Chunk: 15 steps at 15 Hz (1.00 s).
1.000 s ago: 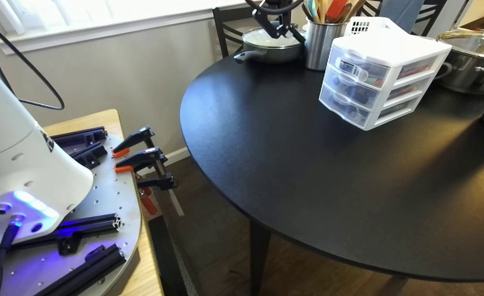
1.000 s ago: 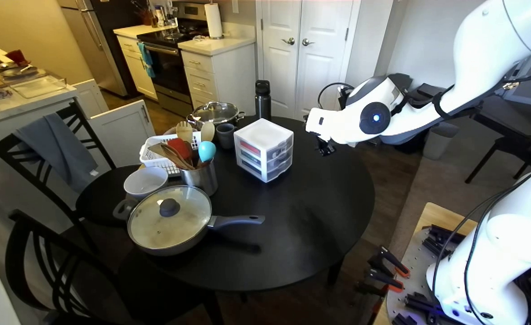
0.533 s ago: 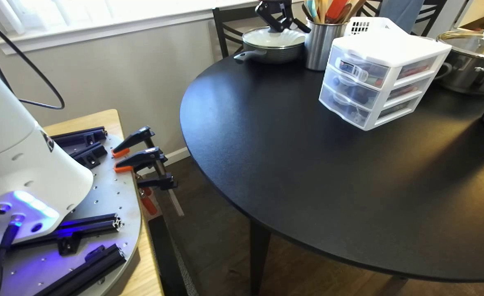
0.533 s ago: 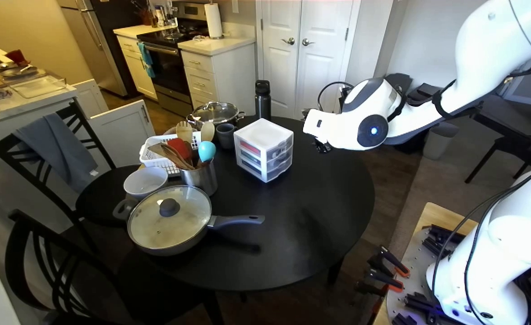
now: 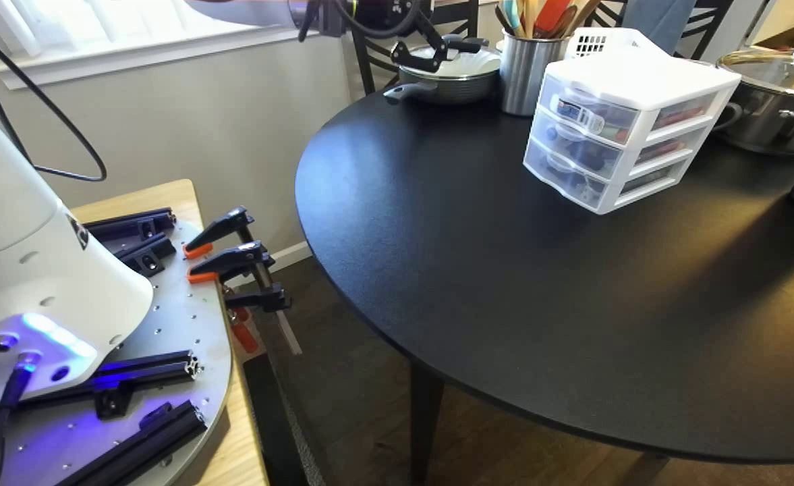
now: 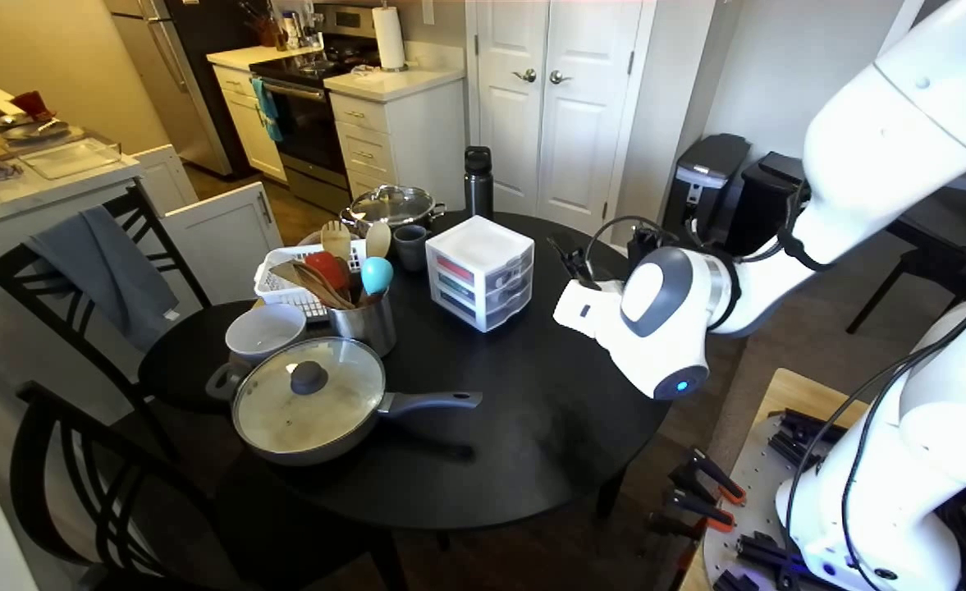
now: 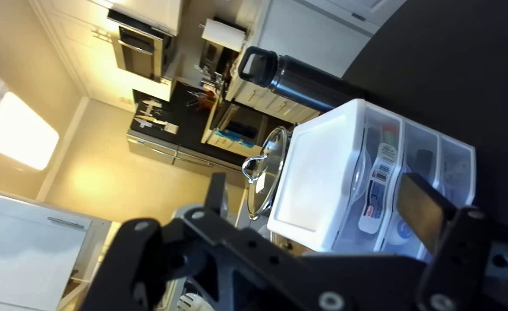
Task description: Open the middle drawer
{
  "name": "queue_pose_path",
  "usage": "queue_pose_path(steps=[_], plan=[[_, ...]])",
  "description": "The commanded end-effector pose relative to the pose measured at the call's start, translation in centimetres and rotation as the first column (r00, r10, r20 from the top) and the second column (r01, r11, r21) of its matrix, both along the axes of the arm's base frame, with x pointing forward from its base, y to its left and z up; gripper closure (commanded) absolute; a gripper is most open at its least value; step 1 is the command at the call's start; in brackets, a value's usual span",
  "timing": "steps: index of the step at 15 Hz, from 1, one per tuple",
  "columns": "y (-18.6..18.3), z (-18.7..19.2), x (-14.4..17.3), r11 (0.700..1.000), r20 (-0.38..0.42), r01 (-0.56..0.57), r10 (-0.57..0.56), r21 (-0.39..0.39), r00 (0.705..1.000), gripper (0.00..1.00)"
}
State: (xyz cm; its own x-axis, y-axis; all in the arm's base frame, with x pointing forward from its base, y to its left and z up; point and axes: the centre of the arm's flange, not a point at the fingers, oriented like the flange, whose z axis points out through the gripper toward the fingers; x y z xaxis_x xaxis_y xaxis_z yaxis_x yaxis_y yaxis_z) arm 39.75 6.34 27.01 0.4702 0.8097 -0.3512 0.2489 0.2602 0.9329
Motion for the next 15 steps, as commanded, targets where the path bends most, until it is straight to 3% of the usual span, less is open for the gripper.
queue_pose_path(steps=[1,4,7,11,15], plan=[[1.2,-4.7,-1.1,1.0,0.051,0.005,-0.004,-0.026,0.999,0.0],[1.6,-7.7,-1.5,0.994,-0.027,-0.074,0.076,0.083,0.997,0.0],[1.2,-9.8,-1.5,0.967,-0.045,-0.204,0.214,0.155,0.976,0.0],[0.4,-10.8,-0.6,0.936,-0.029,-0.328,0.335,0.128,0.942,0.0],[-0.5,-12.0,0.1,0.943,-0.011,-0.33,0.331,0.044,0.944,0.0]])
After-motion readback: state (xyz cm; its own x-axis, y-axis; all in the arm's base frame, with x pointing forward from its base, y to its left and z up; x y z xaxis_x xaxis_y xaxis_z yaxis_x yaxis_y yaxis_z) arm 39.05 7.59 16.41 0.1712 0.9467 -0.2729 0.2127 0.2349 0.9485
